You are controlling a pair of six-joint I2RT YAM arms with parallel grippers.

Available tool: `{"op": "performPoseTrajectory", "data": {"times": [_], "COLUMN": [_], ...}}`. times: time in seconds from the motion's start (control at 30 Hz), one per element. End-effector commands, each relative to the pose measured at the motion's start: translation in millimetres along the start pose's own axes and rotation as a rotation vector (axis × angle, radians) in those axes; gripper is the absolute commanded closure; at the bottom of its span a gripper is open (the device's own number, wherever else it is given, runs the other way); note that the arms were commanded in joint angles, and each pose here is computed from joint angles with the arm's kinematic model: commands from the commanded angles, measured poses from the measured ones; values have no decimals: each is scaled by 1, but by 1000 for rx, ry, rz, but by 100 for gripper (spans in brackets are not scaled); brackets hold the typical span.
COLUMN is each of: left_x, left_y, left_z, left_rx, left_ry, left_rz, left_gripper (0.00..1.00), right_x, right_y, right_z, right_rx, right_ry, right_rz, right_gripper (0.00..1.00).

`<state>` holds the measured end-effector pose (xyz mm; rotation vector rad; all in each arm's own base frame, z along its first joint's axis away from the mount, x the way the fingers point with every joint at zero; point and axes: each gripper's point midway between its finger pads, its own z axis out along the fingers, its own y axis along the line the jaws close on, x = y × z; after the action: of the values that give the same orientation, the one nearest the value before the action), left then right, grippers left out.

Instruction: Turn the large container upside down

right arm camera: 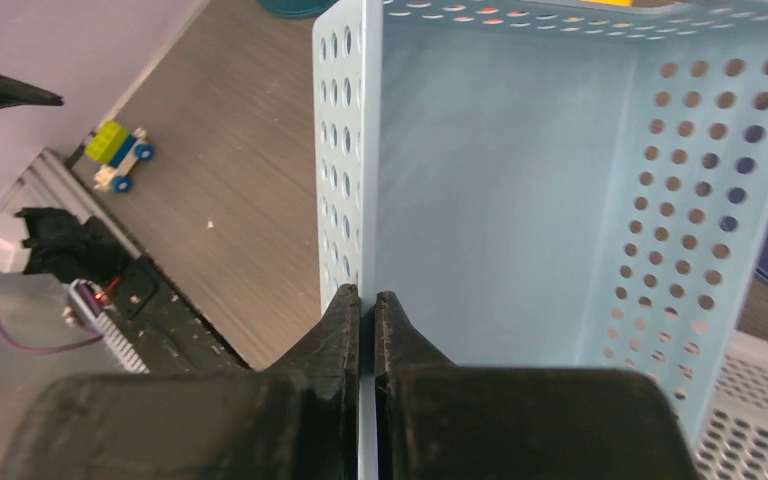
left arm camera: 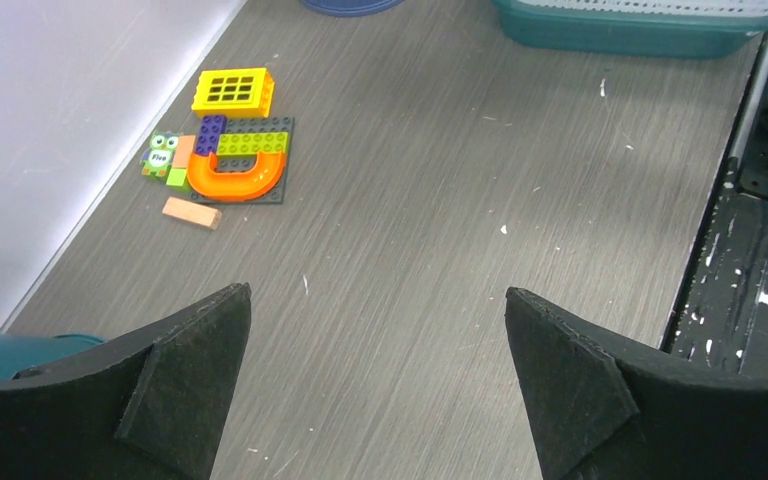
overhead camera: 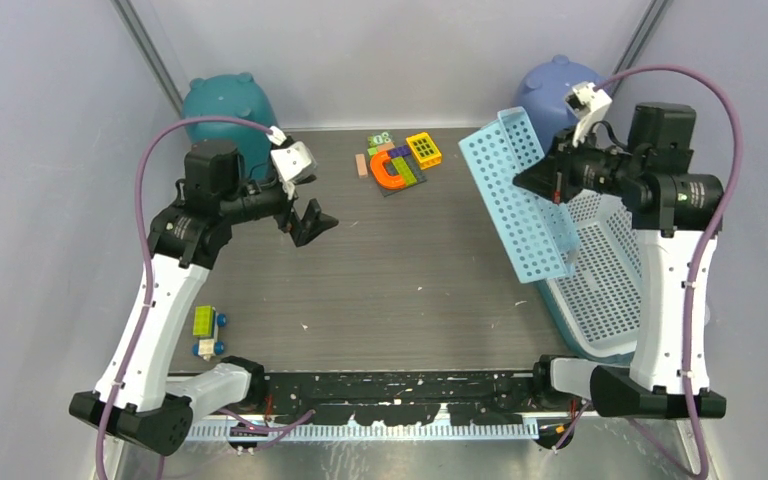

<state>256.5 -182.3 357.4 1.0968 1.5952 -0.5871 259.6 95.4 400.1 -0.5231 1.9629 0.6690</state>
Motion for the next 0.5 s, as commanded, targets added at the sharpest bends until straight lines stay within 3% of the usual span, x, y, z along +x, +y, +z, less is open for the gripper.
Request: {"op": "performPoseTrajectory", "data": {"times": [0.0,0.47], "left_x": [-31,-64], "left_y": [-13,-64], "left_z": [-14,-43], "left_rx": [48,283], "left_ry": [-66,-130], "left_rz": [33,88], "left_gripper": [0,0], "right_x": [-29,-4], "right_y": [34,84], "right_z": [6,27], "right_rx": [-123,-387], "right_ry": [-71,33], "right_rz": [-49,-98], "right_gripper": [99,99]}}
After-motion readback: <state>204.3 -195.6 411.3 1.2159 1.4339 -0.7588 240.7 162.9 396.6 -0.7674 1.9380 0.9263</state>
